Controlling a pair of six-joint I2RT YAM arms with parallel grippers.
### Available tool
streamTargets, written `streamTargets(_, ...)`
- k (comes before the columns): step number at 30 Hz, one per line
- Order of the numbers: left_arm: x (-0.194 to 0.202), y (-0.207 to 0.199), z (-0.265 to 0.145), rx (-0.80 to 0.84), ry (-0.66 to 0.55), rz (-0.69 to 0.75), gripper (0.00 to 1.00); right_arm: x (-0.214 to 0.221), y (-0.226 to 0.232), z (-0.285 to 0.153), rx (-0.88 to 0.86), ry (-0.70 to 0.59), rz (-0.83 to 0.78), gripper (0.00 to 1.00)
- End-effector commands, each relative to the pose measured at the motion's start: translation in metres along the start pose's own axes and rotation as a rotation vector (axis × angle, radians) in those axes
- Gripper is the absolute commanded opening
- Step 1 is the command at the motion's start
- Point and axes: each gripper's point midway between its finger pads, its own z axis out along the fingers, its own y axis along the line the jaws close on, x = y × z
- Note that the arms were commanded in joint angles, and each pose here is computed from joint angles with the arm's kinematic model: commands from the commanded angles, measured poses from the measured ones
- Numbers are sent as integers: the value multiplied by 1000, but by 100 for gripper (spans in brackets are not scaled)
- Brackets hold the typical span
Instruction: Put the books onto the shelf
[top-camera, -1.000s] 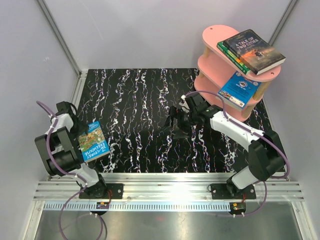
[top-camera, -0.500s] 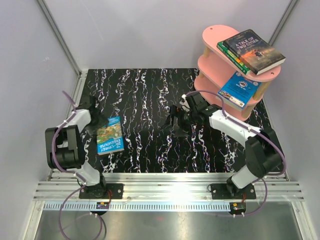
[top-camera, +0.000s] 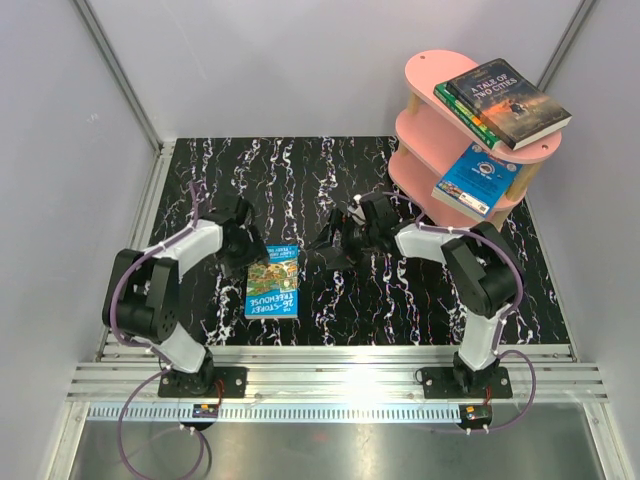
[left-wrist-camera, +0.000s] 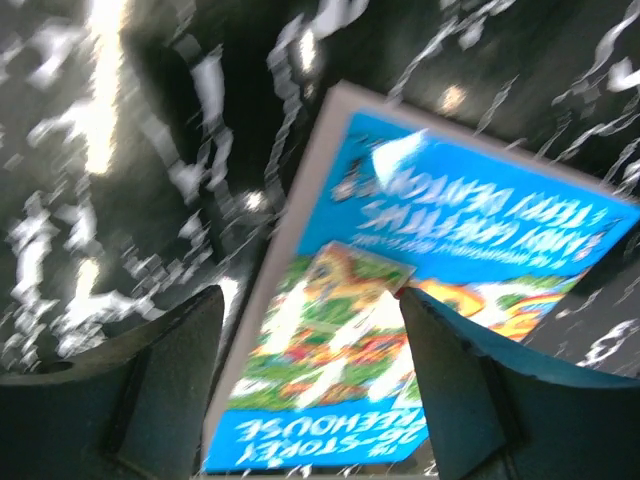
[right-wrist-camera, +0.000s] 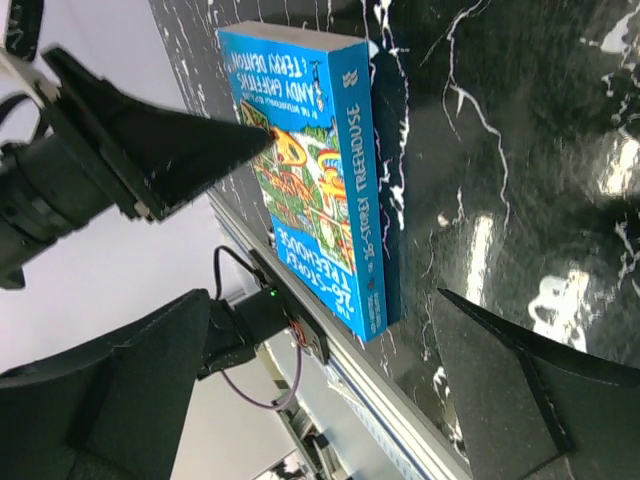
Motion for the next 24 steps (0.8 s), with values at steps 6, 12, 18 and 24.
streamTargets(6,30,9,-19,124,14,64,87,-8,13,23,-170,-26,43,98)
streamTargets(12,42,-24,-10,356,27,108,88,3,10,42,-201,5,73,98)
streamTargets(18,53,-50,-13,511,43,119,84,13,0,54,-226,20,128,98)
streamTargets(24,37,-78,-60,629,-39,144,79,25,-11,57,-202,25,134,98)
